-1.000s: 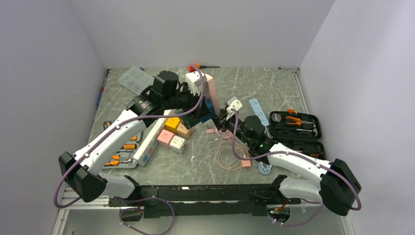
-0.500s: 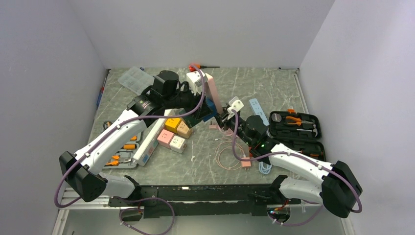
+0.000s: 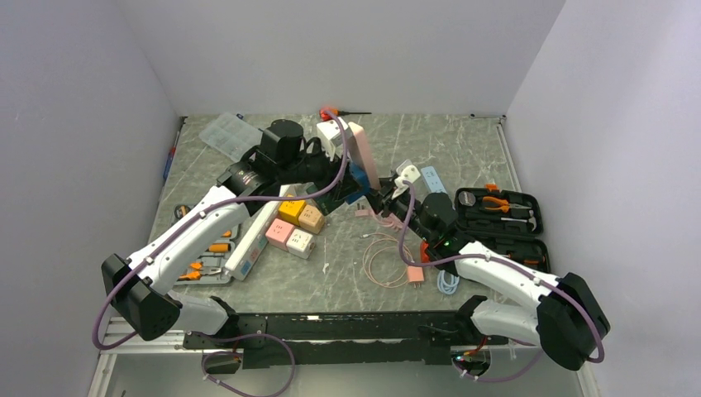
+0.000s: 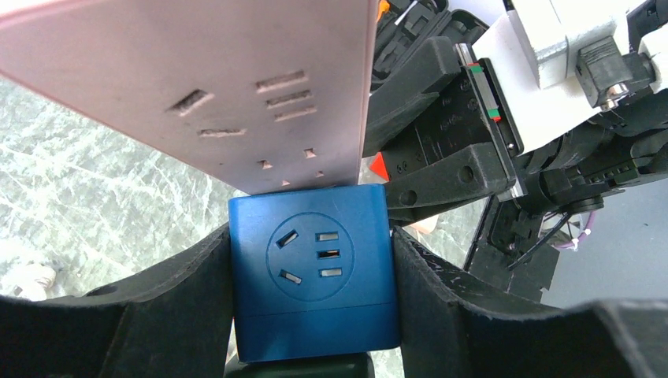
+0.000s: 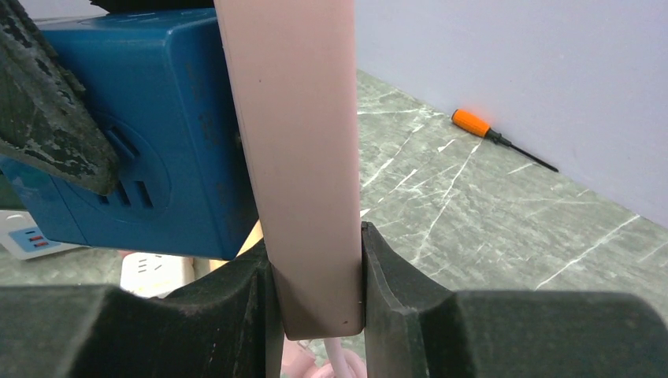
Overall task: Pull the plug off the socket
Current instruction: Remove the plug from the socket.
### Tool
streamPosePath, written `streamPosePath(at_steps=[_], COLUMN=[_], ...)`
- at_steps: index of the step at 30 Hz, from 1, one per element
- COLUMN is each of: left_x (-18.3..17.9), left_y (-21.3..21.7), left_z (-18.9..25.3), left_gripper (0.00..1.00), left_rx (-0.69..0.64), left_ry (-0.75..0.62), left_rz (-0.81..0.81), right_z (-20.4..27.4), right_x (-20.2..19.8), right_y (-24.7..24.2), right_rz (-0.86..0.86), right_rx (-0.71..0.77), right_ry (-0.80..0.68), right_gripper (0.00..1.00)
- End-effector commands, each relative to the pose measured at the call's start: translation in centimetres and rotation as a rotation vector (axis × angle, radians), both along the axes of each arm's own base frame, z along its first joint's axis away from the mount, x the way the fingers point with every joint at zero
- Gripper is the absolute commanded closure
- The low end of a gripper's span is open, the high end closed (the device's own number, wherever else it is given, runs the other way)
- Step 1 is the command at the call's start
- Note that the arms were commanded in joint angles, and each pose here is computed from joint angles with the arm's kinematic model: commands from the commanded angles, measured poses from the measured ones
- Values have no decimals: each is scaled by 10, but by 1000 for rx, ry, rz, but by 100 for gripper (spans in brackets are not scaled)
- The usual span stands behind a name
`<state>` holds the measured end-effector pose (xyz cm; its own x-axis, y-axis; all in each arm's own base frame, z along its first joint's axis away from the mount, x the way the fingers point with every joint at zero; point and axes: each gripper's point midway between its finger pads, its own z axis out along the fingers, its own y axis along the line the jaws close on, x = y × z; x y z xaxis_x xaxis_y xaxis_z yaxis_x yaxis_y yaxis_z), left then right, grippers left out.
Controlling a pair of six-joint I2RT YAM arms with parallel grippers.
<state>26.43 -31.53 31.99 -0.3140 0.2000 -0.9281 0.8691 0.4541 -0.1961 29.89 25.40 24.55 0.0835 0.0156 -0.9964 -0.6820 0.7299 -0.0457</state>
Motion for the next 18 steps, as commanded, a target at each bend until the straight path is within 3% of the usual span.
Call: streamPosePath(at_steps=[1,10,18], left_x=[-56,-57,-60], left_y=[12,14,20], left_z=[52,70,51], left_gripper=[100,100,100], left_rx=[-82,-90,-29], left_ry=[-66,-105,-108], left_rz=[-182,-184,-197], right_z=[-59,-80,-78], right_x=[55,52,53], right_y=[-106,-133,-160], right_rz=[-529,-659,-790], right_rx=[-51,-108,-178], right_ry=[186,201,143], right_gripper=[100,100,100])
